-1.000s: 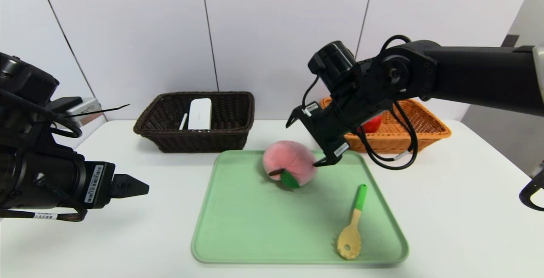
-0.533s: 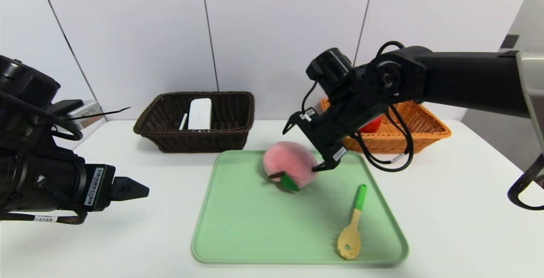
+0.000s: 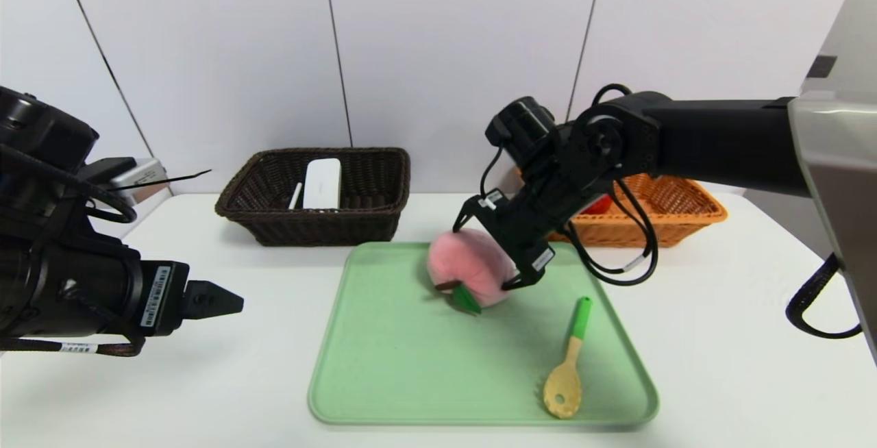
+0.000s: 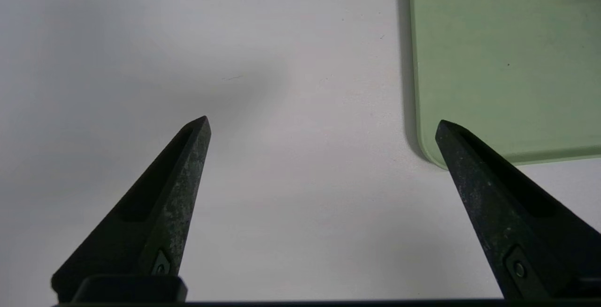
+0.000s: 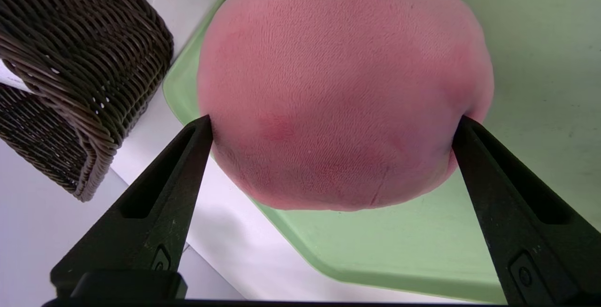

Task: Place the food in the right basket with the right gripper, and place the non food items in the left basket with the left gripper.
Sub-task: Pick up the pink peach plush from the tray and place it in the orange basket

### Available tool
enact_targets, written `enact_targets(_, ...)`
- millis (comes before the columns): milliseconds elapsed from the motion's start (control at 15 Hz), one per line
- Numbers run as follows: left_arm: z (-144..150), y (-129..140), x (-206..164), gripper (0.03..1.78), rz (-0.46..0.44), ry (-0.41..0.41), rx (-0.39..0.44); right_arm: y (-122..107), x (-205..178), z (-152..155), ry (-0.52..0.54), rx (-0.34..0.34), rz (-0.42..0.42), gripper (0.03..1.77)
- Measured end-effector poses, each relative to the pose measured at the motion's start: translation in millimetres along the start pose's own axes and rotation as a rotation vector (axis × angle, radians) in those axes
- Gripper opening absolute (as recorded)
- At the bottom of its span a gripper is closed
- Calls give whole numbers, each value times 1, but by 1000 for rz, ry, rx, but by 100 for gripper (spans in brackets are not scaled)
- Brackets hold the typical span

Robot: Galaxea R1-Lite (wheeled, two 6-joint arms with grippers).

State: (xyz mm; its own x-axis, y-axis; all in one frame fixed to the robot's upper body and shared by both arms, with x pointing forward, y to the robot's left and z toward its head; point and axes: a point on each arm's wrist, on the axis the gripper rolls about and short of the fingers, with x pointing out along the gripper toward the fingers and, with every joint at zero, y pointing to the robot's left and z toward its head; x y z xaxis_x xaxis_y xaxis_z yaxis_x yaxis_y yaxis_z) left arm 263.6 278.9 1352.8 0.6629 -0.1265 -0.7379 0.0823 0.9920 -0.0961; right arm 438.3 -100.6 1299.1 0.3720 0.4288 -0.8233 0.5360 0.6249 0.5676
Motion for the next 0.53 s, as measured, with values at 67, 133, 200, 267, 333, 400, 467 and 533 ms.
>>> enact_targets(67,0,0,0,169,1,2,1,0,2,0,2,0,-3,170)
enact_targets(133,-1,0,0,169,1,3,0,0,3,0,7,0,-4,170)
enact_targets(200,-1,0,1,169,1,4,1,-1,4,0,12,1,-6,170)
enact_targets(267,-1,0,1,169,2,5,1,-1,5,0,15,0,-8,170)
enact_targets(333,-1,0,1,169,2,5,0,-1,7,0,17,0,-13,170)
enact_targets(400,-1,0,1,169,1,6,-1,-2,8,0,19,-1,-16,170)
enact_targets(467,-1,0,1,169,2,6,0,-2,9,0,20,-3,-19,170)
enact_targets(533,-1,0,1,169,2,6,0,-2,10,-1,21,-4,-21,170)
